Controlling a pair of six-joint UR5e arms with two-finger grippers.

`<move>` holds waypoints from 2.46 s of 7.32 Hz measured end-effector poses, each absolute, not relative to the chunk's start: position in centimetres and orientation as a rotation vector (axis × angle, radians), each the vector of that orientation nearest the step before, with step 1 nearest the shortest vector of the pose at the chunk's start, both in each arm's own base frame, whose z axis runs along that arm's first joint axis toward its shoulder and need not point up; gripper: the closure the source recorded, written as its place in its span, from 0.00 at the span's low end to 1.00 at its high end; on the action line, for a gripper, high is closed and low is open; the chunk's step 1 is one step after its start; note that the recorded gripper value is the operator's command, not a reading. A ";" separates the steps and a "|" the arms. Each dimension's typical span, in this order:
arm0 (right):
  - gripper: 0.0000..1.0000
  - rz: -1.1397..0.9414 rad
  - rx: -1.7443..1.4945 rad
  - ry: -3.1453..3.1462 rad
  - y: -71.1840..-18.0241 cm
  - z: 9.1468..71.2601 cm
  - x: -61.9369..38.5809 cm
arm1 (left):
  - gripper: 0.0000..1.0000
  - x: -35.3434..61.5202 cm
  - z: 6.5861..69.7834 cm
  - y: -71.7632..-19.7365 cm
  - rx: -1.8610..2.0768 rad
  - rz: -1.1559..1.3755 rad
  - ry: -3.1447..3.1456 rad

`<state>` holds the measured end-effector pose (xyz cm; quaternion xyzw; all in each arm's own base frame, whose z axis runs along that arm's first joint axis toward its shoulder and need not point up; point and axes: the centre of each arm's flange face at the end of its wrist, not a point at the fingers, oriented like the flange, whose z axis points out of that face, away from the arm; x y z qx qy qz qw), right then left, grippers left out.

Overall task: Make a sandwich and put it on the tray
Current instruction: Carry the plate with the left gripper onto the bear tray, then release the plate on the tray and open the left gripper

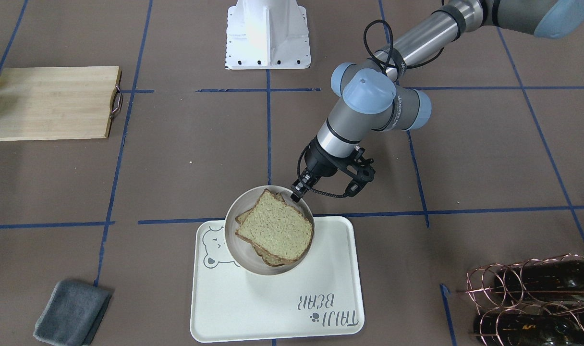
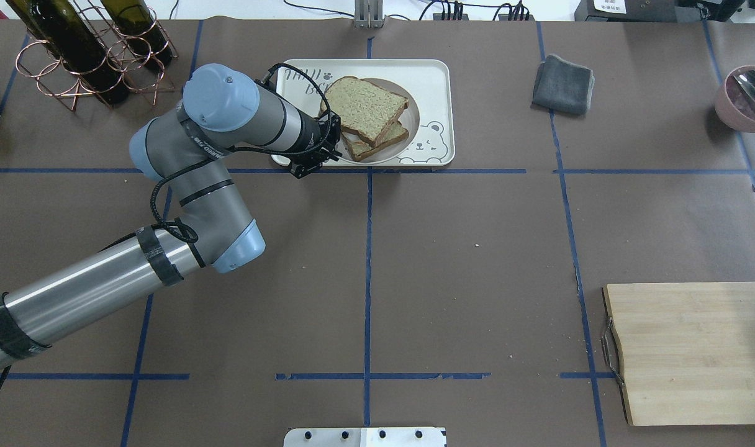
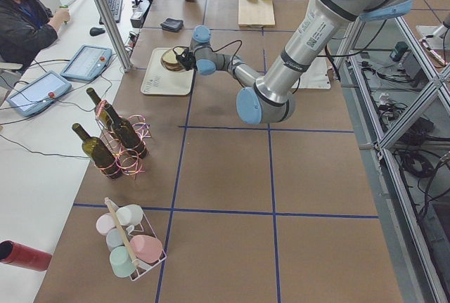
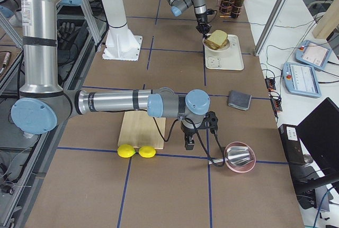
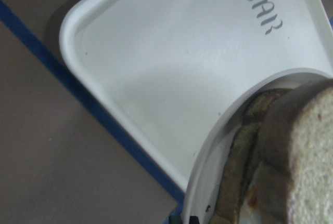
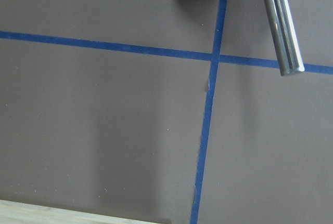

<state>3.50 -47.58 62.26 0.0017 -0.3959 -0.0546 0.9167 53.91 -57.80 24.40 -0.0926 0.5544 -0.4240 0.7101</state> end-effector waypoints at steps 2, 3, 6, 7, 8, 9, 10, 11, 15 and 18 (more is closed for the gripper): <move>0.00 -0.110 0.001 -0.815 -47.7 62.4 3.5 | 1.00 55.0 25.7 -59.6 -0.172 -1.012 1.216; 0.00 -0.109 0.001 -0.815 -47.7 62.4 3.5 | 1.00 55.8 25.9 -60.3 -0.159 -1.029 1.209; 0.00 -0.109 0.001 -0.815 -47.7 62.4 3.5 | 0.70 57.3 26.2 -60.7 -0.153 -1.031 1.207; 0.00 -0.109 0.001 -0.815 -47.7 62.4 3.5 | 0.65 57.5 26.0 -60.6 -0.154 -1.027 1.209; 0.00 -0.109 0.001 -0.815 -47.7 62.4 3.5 | 0.57 57.5 25.8 -60.4 -0.152 -1.020 1.213; 0.00 -0.111 0.003 -0.814 -47.8 62.3 3.5 | 0.57 57.4 25.7 -59.9 -0.146 -1.002 1.220; 0.00 -0.113 0.007 -0.814 -48.0 62.2 3.5 | 0.57 56.8 25.7 -59.2 -0.137 -0.979 1.232; 0.00 -0.114 0.009 -0.813 -48.1 62.0 3.5 | 0.57 55.9 25.6 -58.5 -0.137 -0.958 1.245; 0.00 -0.112 0.014 -0.813 -48.1 62.0 3.7 | 0.00 48.3 26.5 -52.4 -0.129 -0.767 1.235; 0.00 -0.080 0.029 -0.812 -47.8 62.1 5.6 | 0.00 40.2 28.9 -48.6 0.045 -0.556 1.159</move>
